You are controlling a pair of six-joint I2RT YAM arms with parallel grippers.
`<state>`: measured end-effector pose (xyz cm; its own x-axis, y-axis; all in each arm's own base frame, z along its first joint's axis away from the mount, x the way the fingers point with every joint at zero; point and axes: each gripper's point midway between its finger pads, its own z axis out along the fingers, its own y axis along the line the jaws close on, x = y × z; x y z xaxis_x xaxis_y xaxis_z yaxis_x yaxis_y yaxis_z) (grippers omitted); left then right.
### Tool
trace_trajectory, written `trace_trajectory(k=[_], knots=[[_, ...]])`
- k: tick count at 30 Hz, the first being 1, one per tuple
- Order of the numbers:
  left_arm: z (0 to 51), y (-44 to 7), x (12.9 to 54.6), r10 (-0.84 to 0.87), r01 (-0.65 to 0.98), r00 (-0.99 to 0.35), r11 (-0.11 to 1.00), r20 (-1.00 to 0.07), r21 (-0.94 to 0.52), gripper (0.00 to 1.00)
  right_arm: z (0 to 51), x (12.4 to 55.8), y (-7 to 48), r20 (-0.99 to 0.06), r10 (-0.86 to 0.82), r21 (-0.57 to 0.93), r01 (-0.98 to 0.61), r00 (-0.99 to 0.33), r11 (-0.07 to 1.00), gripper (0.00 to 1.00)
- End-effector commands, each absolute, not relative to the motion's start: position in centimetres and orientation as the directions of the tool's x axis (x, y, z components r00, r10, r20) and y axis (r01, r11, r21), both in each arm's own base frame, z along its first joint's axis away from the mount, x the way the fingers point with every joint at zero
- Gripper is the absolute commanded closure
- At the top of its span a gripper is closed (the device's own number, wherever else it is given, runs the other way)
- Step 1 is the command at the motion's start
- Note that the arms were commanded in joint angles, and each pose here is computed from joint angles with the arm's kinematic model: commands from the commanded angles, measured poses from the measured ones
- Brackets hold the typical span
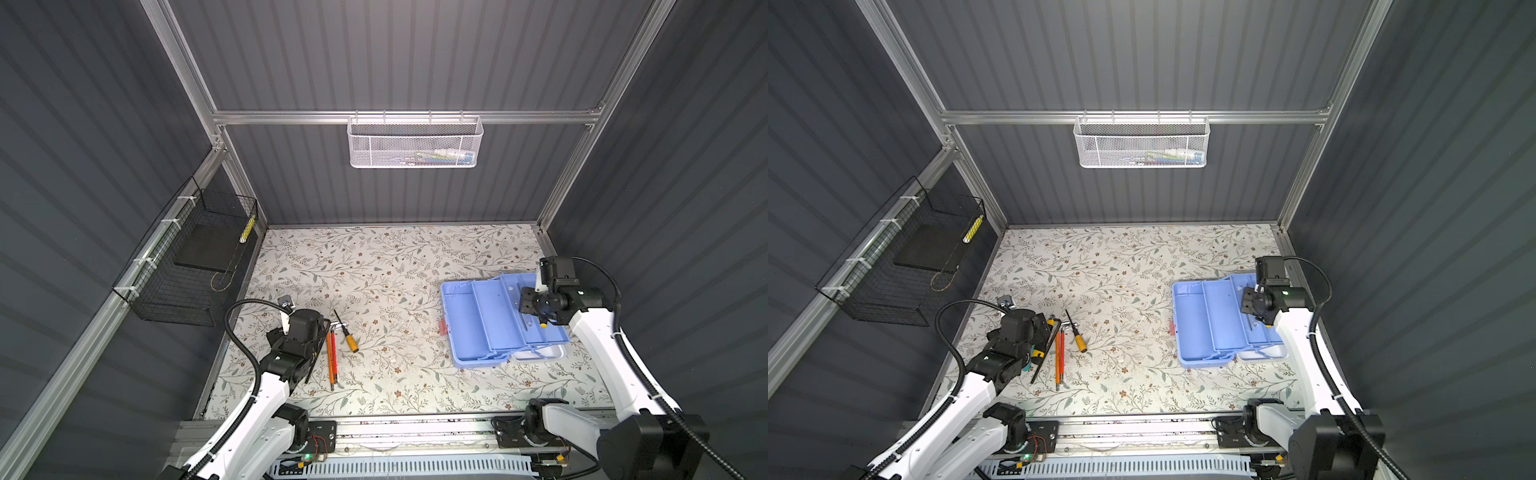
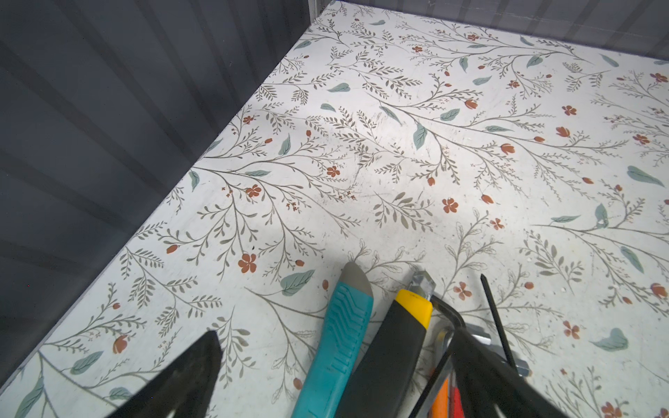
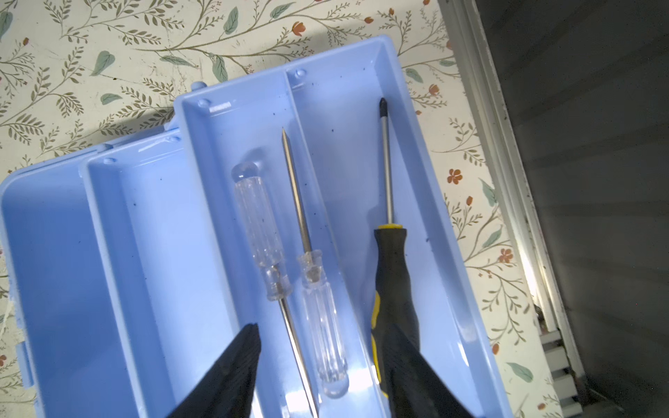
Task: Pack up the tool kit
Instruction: 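Release the screwdriver in the box while the left gripper moves over the tool pile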
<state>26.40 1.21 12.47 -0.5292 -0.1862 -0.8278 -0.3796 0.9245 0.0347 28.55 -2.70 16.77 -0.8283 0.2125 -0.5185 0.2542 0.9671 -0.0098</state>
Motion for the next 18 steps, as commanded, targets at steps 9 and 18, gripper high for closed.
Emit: trace_trajectory(k=[9,18], knots=[[13.2,1.5,26.8,-0.192,-0.397,-0.514,0.917,-0.836,0.034,0.01,16.7,29.5,-4.4,-0.549,0.349,0.124,0.338,-0.76,0.933,0.41],[13.1,-0.6,27.7,-0.177,-0.296,-0.532,0.955,-0.828,-0.014,0.01,16.4,29.3,-3.4,-0.506,0.373,0.174,0.332,-0.777,0.927,0.41]])
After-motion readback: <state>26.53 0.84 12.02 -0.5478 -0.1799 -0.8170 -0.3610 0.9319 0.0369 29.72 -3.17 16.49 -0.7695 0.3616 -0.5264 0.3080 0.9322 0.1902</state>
